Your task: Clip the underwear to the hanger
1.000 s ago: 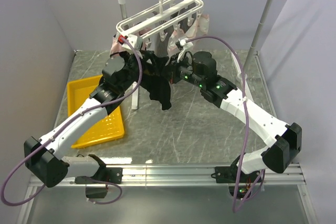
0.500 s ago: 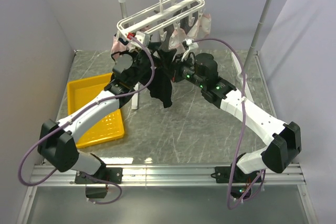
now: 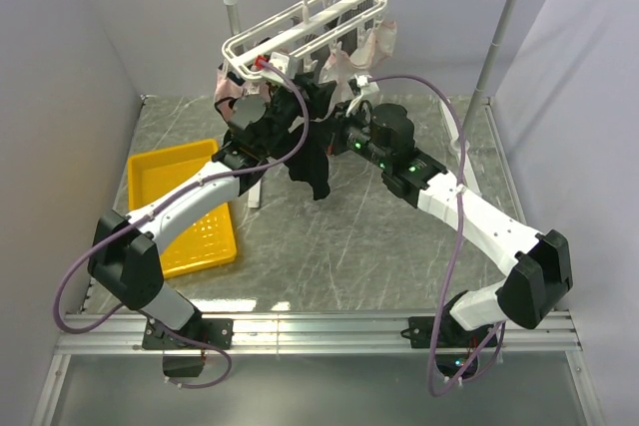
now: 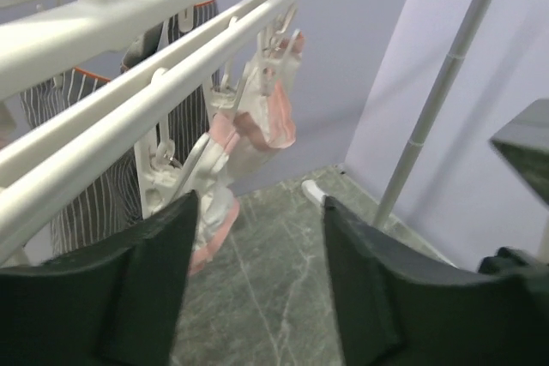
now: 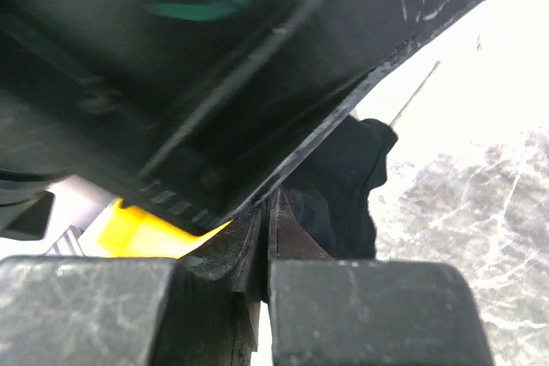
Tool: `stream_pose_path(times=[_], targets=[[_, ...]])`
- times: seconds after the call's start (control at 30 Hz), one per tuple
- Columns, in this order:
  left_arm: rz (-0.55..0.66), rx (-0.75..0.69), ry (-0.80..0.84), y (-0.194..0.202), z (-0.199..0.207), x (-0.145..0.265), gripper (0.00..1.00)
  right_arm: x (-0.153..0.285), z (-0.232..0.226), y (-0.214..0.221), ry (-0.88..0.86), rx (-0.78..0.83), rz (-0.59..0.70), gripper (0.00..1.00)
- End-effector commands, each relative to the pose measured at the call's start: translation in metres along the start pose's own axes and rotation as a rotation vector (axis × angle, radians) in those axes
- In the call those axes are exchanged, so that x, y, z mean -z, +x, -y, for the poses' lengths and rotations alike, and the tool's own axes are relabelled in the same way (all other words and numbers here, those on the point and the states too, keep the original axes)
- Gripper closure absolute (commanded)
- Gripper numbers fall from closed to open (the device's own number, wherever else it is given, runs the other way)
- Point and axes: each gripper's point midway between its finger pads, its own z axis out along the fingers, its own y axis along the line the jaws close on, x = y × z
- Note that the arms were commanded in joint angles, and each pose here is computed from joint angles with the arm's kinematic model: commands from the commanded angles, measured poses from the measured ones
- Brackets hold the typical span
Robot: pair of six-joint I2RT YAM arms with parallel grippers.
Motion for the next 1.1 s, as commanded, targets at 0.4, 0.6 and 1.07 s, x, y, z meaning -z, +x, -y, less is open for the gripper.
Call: stream_pose_path(times=[0.4,0.6,1.07], targets=[[-0.035,0.039,0.09,-0.034,-0.02,0.039,0.68,-0.033,0.003,0.0,-0.089,0.234,0.088,1.0],[-0.057,0.059,0.112,-0.042,-0.024,0.05,0.59,-0.055,0.006,0.016,-0.128,0.267,0.068,0.94],[-0.05,0.07,0.099,-0.05,-0.037,0.05,0.55,-0.018,0.006,-0.067,-0.039,0.406,0.317,0.57]])
